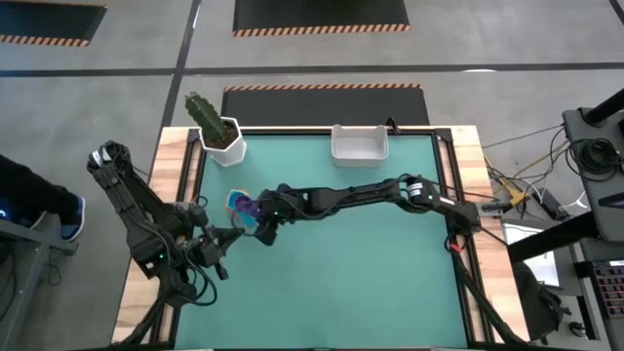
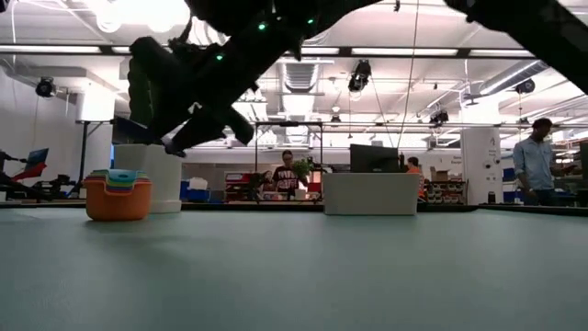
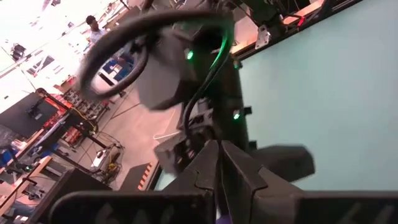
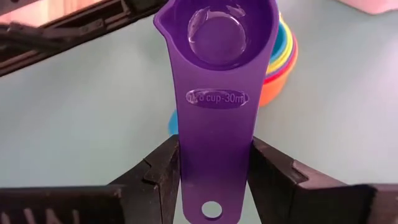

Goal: Nest measuring cups in basket
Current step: Stack the purple measuring cup on top of the light blue measuring cup

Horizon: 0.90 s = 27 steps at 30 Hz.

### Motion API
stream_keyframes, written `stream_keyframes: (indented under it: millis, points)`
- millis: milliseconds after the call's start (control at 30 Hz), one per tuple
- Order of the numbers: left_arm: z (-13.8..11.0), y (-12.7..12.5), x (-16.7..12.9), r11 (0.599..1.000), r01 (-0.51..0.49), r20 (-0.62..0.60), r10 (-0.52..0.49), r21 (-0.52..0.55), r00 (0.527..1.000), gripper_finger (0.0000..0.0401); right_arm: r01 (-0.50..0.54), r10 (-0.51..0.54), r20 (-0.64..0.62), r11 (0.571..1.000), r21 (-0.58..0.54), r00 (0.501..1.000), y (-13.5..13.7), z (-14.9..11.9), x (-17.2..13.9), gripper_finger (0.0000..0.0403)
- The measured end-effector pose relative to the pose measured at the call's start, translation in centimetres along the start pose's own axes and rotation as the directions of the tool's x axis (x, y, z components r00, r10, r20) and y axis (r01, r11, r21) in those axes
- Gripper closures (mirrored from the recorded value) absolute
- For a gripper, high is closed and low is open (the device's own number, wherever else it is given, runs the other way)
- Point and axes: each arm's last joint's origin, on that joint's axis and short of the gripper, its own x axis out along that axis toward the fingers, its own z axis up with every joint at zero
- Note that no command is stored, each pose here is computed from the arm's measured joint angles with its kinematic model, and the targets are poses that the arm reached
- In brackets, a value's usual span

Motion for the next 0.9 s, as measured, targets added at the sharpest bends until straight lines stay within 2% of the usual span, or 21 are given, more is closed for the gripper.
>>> stream_keyframes:
  millis: [300, 700, 900]
  points:
    - [0.0, 0.0, 0.0, 1.0, 0.0, 0.0, 0.0, 0.0, 1.0, 0.0401, 0.018, -0.019, 0.03, 0.999, 0.04, 0.999, -1.5, 0.9, 2.9, 0.0257]
    - [0.0, 0.0, 0.0, 1.0, 0.0, 0.0, 0.0, 0.0, 1.0, 0.0401, 0.025, -0.026, 0.038, 0.999, 0.039, 0.999, -2.1, 0.7, 3.5, 0.0257]
    - [0.0, 0.0, 0.0, 1.0, 0.0, 0.0, 0.0, 0.0, 1.0, 0.0401, 0.017, -0.019, 0.052, 0.999, 0.036, 0.998, -2.3, -0.2, 4.9, 0.0257]
